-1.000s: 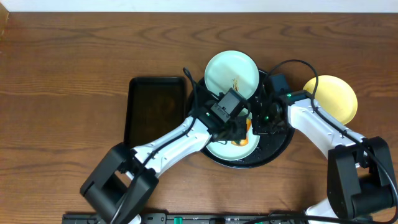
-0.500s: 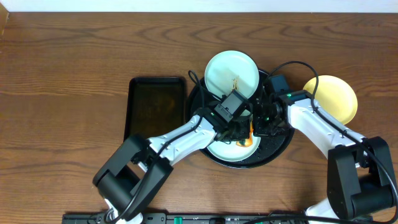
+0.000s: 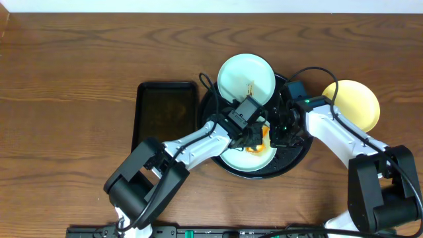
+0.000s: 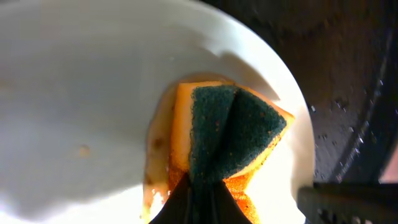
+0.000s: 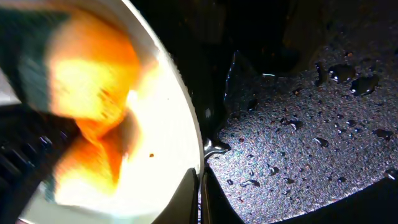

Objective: Clean dirty plates on tray and stack at the side

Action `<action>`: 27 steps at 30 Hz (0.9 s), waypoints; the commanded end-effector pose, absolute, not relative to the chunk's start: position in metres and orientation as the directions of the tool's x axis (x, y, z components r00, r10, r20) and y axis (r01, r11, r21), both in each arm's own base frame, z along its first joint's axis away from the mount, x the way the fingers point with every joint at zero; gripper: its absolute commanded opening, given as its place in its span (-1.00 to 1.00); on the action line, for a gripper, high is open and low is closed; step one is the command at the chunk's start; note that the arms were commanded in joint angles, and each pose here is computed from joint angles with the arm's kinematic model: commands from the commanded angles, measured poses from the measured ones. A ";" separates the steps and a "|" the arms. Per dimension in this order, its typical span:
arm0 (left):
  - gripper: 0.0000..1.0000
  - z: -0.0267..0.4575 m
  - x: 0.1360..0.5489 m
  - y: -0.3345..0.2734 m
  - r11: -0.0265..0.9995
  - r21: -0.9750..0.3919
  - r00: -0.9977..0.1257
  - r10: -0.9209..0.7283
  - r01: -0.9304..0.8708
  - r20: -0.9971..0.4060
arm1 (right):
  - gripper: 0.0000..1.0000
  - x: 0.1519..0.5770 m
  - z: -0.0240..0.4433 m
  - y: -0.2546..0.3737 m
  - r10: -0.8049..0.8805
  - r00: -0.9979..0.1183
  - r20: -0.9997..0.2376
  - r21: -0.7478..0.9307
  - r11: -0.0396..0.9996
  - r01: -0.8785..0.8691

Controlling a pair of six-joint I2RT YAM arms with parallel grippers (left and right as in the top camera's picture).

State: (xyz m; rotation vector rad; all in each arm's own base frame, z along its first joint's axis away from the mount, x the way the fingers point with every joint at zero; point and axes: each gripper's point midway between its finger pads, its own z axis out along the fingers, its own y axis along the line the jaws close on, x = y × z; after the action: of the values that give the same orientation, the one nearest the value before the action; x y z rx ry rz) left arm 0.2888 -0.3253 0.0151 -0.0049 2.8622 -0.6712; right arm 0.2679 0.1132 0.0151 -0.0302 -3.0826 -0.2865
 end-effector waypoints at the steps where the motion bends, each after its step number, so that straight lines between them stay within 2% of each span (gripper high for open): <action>1: -0.85 0.001 0.310 -0.294 0.942 -0.335 -0.963 -0.089 0.001 -0.254 | -0.98 0.267 0.019 0.113 0.021 -0.999 0.043 0.174 0.984 0.028; 14: -0.85 0.005 0.320 -0.248 0.957 -0.282 -0.969 -0.132 -0.069 -0.210 | -0.96 0.266 0.018 0.108 0.023 -0.999 0.044 0.147 0.989 0.030; 15: -0.85 0.012 0.320 -0.250 0.954 -0.298 -0.970 -0.109 -0.041 -0.217 | -0.90 0.267 0.018 0.109 0.023 -0.999 0.042 0.147 0.989 0.029; 17: -0.85 0.032 0.319 -0.258 0.938 -0.345 -0.969 -0.058 0.029 -0.239 | -0.61 0.268 0.018 0.109 0.023 -0.999 0.037 0.149 0.988 0.028; 19: -0.85 0.055 0.315 -0.267 0.912 -0.396 -0.963 -0.008 0.103 -0.268 | -0.46 0.270 0.018 0.109 0.023 -0.999 0.031 0.151 0.988 0.027; 23: -0.85 0.088 0.311 -0.260 0.905 -0.401 -0.947 0.005 0.141 -0.321 | -0.41 0.271 0.018 0.110 0.023 -0.999 0.025 0.153 0.988 0.026; 27: -0.85 0.097 0.311 -0.235 0.944 -0.313 -0.935 -0.018 0.101 -0.354 | -0.38 0.272 0.018 0.110 0.023 -1.000 0.020 0.156 0.987 0.026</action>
State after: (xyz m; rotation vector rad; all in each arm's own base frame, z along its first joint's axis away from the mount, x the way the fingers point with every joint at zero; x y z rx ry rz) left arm 0.3057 -0.2534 0.0941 0.0557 2.7664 -0.5841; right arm 0.2694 0.1087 0.0143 -0.0470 -3.0936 -0.2459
